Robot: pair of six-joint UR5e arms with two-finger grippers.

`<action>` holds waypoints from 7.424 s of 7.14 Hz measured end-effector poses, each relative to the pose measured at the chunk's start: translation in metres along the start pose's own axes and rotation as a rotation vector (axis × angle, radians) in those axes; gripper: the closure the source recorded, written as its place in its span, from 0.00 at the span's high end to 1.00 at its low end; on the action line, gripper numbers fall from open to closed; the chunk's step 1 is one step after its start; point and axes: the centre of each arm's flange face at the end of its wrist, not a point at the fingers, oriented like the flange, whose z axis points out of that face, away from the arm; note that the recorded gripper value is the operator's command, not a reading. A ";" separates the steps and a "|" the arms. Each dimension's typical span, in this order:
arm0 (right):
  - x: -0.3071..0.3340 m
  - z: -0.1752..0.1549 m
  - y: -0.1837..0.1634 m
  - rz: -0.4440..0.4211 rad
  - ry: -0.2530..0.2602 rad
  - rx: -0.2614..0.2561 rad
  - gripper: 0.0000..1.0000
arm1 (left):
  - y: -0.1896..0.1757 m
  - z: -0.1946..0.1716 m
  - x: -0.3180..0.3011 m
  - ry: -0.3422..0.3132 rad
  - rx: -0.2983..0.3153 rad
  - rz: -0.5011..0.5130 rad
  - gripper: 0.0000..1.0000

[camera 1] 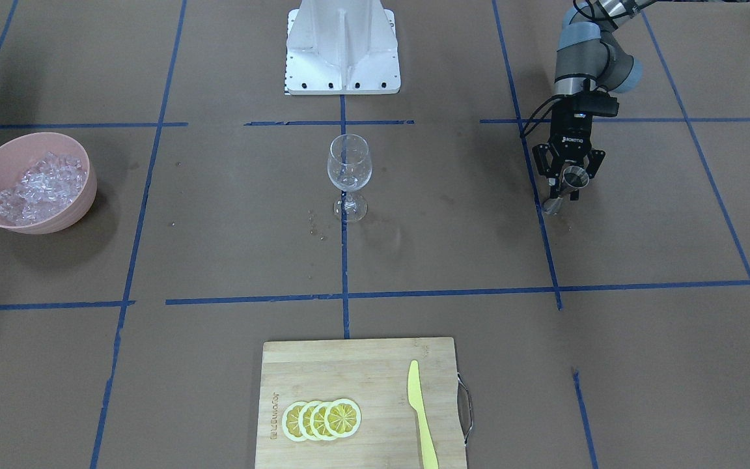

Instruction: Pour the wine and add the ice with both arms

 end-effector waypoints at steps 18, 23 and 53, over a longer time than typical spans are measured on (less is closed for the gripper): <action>0.008 0.004 0.014 0.025 0.005 -0.021 1.00 | -0.084 -0.017 0.112 0.229 0.214 0.173 0.00; 0.011 0.005 0.018 0.032 0.007 -0.026 1.00 | -0.109 0.000 0.211 0.171 0.194 0.311 0.00; 0.028 0.006 0.041 0.090 0.013 -0.047 1.00 | -0.156 -0.048 0.305 -0.079 0.426 1.373 0.00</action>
